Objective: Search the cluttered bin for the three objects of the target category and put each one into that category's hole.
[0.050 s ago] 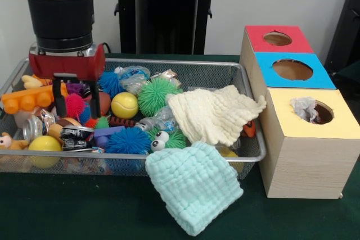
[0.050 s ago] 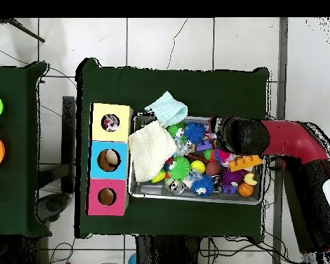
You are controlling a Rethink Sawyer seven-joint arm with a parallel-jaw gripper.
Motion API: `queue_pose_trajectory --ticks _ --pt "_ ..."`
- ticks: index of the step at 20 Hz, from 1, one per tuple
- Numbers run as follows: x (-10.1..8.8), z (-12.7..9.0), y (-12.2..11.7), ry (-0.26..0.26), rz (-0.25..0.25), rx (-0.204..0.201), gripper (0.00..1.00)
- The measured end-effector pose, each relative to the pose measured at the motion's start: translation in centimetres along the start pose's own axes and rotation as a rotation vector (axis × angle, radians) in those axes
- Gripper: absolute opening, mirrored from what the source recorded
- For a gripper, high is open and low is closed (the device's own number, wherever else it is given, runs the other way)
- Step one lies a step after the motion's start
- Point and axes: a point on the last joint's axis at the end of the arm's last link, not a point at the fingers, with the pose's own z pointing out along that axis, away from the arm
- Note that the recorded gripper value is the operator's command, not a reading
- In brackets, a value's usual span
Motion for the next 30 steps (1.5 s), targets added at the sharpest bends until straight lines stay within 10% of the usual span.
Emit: queue_pose_trajectory --ticks 30 --pt "2.2 5.7 3.6 -0.011 -0.007 -0.078 1.0"
